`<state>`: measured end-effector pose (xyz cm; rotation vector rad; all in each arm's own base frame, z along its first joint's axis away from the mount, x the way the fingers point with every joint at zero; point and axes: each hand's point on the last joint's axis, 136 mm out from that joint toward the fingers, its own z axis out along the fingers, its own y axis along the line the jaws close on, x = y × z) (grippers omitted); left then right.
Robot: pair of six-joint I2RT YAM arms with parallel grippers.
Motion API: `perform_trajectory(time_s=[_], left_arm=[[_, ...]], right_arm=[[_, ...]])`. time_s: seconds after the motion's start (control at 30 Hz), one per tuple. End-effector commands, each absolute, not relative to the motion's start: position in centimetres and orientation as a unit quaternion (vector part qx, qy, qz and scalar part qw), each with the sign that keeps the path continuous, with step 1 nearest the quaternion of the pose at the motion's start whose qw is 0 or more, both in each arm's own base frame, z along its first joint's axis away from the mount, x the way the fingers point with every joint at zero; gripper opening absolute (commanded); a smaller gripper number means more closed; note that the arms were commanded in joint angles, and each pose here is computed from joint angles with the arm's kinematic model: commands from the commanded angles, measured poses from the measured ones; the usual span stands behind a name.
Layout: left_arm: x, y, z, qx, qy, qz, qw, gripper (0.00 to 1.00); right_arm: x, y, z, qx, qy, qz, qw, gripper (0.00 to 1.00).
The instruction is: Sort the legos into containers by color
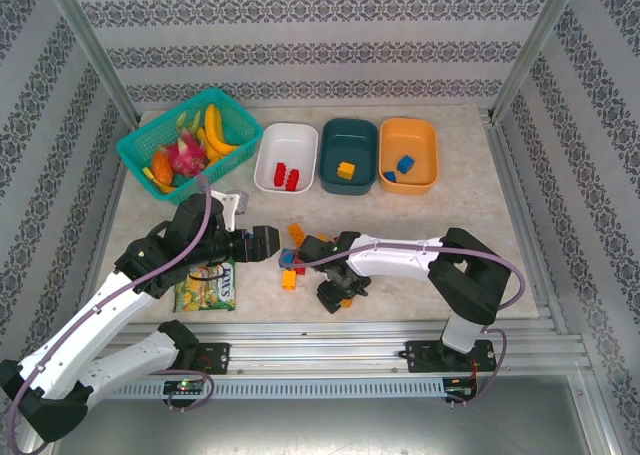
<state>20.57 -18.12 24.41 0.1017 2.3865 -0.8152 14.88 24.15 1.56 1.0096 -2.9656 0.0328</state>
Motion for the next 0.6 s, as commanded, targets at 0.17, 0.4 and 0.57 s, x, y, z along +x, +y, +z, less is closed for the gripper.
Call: perform_trajectory(time_s=[0.17, 0.4, 0.57], left_arm=[[20.6, -18.8, 25.4, 0.043, 0.891, -0.327, 0.312, 0.9], [20.5, -19.2, 25.0, 0.045, 0.891, -0.334, 0.306, 0.9], [20.4, -19.4, 25.0, 0.046, 0.89, -0.34, 0.3, 0.9]], right_arm=[[14.7, 24.6, 1.6, 0.316, -0.949, 0.001, 0.013, 0.56], [14.5, 24.5, 1.9, 0.309, -0.951, -0.005, 0.012, 0.43], [14.6, 24.9, 3.5, 0.303, -0.953, -0.02, -0.002, 0.37]])
